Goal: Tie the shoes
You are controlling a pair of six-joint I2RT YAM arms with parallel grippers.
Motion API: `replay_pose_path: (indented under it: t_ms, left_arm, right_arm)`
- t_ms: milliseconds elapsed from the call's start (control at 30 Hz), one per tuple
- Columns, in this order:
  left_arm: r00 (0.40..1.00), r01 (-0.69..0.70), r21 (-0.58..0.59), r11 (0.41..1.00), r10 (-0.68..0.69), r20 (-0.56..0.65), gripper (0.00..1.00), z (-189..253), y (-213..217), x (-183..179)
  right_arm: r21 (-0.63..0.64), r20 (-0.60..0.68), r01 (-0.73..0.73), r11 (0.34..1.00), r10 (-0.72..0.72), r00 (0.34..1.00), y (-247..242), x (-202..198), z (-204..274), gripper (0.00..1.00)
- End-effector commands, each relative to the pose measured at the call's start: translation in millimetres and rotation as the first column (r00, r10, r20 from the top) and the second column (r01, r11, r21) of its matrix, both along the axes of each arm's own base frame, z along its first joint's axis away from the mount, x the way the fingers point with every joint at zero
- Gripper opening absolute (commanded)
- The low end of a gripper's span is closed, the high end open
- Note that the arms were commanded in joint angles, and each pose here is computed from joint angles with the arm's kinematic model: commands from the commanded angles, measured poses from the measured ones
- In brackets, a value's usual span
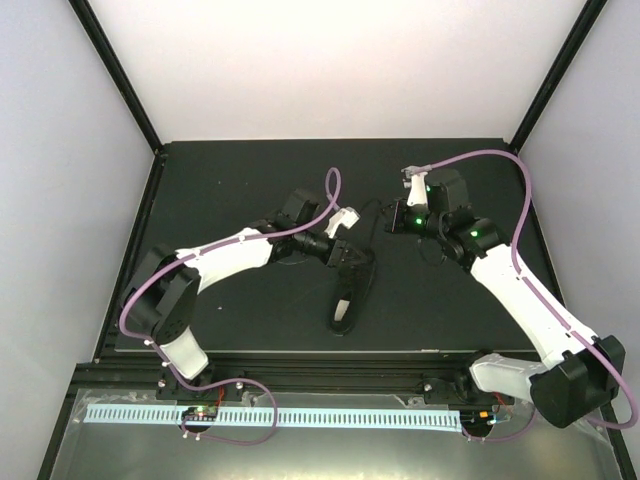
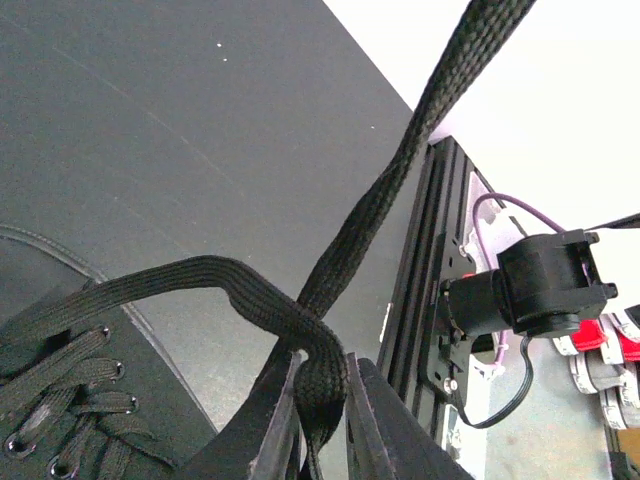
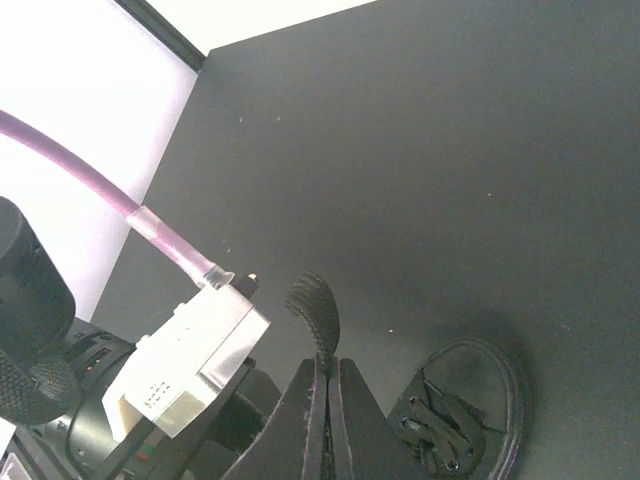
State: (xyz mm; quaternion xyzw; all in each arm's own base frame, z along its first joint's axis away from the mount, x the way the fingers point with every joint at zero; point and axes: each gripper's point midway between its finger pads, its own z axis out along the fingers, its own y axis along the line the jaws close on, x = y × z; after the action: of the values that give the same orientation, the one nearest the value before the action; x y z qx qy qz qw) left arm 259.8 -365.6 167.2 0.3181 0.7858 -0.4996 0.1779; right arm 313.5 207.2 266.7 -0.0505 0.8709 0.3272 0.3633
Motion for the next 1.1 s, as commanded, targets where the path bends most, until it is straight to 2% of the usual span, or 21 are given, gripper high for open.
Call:
replay_pose_path:
  t_ms: [0,667,900,1067]
  left_arm:
    - [0.997,0.063,-0.062,0.996,-0.060,0.045,0.16,18,-10,5]
    - [0.992,-0.040,0.046,0.998,0.034,0.123,0.22,1,-7,32]
    - [0.991,-0.042,0.035,0.999,0.037,0.131,0.18,4,-11,36]
    - [0.990,-0.032,0.026,0.999,0.028,0.141,0.05,6,-11,34]
  right_arm:
    - [0.025,0.058,-0.037,0.999,0.036,0.998,10,4,19,0.02]
    - [0.041,0.050,-0.078,0.996,0.076,0.996,19,-2,19,0.02]
    - [0.039,0.043,-0.095,0.995,0.093,0.995,23,-4,16,0.02]
    - [0.031,0.030,-0.095,0.995,0.094,0.995,24,-3,10,0.02]
